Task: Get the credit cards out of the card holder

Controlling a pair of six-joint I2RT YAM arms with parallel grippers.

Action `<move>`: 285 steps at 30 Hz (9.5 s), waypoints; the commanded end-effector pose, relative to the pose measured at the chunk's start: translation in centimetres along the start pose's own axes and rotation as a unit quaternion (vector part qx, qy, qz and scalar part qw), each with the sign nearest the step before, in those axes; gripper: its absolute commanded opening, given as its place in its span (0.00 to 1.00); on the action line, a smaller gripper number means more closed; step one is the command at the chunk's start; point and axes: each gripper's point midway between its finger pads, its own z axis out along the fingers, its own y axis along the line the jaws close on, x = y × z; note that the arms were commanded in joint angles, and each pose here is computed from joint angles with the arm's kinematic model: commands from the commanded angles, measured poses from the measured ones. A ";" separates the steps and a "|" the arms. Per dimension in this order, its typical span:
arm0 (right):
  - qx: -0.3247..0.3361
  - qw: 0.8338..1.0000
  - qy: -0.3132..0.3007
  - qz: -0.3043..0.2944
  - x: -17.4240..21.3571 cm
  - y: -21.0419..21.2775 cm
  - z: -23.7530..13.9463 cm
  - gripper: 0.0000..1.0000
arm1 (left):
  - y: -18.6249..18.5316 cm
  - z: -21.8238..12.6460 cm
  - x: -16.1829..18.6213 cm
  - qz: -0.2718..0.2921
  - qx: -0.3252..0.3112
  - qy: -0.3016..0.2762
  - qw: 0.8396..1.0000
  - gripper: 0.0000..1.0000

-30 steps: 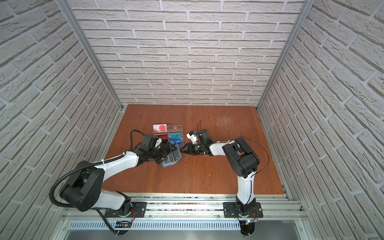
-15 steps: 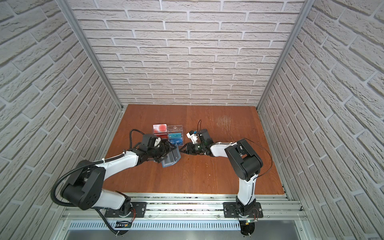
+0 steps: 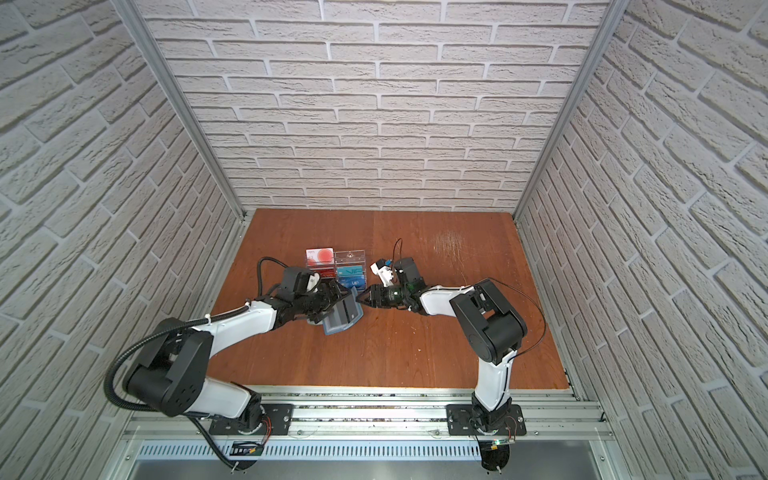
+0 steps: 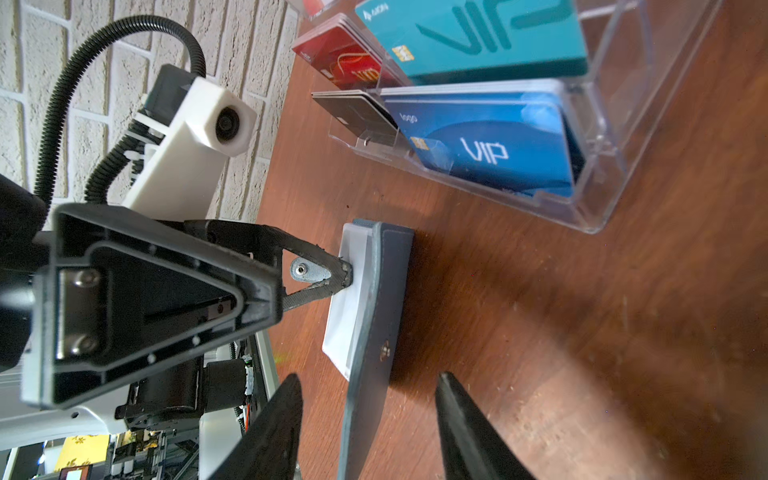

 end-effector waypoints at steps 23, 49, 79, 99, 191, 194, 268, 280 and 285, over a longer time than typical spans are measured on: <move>-0.022 0.999 0.002 0.035 -0.6 -1.1 1.0 0.06 | 2.6 1.0 0.3 -0.019 -0.040 0.015 0.999 0.98; -0.116 0.987 -0.060 0.092 -3.2 -1.0 -1.3 0.06 | -2.1 4.0 1.8 -0.014 0.004 0.028 1.000 0.98; -0.110 0.985 -0.062 0.115 -3.3 -2.7 -1.3 0.06 | -6.1 4.3 1.9 0.082 0.142 0.016 0.986 0.78; -0.075 0.988 -0.042 0.129 -2.6 -4.3 -0.7 0.17 | -6.0 5.0 2.5 0.107 0.164 0.012 0.981 0.60; -0.041 0.987 -0.031 0.155 -2.4 -6.4 -1.2 0.19 | -4.5 4.1 1.9 0.115 0.151 -0.015 0.982 0.03; -0.042 0.986 -0.032 0.156 -2.4 -6.4 -1.2 0.19 | -4.1 3.9 1.9 0.119 0.141 -0.015 0.983 0.02; 0.165 0.961 -0.120 -0.187 -2.0 3.6 -7.8 1.00 | -2.1 -10.1 -4.3 0.794 -0.156 0.089 0.581 0.00; 0.171 0.960 -0.115 -0.189 -1.9 3.1 -7.7 1.00 | 0.1 -6.4 -7.8 0.826 -0.128 0.151 0.528 0.00; 0.167 0.961 -0.120 -0.184 -2.1 3.0 -7.9 1.00 | 0.7 -5.8 -8.8 0.826 -0.129 0.172 0.522 0.00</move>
